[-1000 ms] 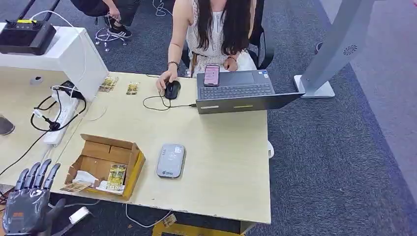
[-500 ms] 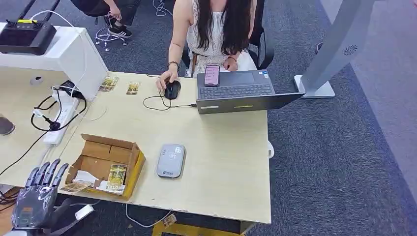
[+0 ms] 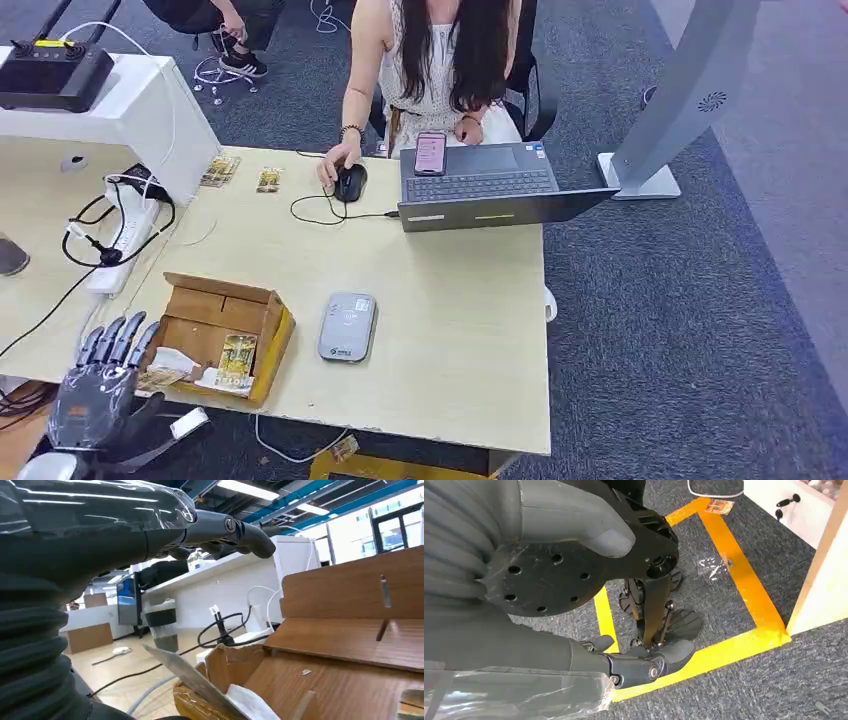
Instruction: Pass the card to the sensor for recognition and then transmit it.
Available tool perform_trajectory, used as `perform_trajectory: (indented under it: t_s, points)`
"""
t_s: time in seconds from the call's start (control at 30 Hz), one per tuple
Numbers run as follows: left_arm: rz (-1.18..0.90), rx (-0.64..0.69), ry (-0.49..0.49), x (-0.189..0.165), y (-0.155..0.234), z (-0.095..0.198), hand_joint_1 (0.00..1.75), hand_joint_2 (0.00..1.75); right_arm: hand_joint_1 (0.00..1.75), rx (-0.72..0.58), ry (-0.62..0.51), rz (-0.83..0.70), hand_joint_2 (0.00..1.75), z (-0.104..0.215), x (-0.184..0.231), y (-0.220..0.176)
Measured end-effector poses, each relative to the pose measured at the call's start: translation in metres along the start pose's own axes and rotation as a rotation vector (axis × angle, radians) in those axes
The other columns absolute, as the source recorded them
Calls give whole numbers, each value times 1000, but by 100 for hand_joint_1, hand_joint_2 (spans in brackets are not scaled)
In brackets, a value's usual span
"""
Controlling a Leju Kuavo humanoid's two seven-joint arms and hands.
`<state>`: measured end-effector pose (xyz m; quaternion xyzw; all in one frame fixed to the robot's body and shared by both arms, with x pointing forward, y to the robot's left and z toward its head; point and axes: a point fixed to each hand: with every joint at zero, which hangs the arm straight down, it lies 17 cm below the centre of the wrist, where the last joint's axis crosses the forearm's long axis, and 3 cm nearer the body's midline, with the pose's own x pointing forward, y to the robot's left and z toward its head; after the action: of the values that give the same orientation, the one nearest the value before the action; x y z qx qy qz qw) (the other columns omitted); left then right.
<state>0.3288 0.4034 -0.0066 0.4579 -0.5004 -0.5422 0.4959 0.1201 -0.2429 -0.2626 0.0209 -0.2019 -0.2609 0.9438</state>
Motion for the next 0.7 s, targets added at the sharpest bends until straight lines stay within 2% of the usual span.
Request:
perform_trajectory:
  t_s: [0.07,0.1,0.7]
  points:
    - [-1,0,-2,0,0,-1,0,175,0,-2,4,0,175,0,0,-1]
    - [1,3,-3,-1,1,-1,175,175,0,-3,5,1,175,0,0,-1]
    - [41,-48,0,-15,-13,3,175,175,0,-16,22,10,175,-2,1,-6]
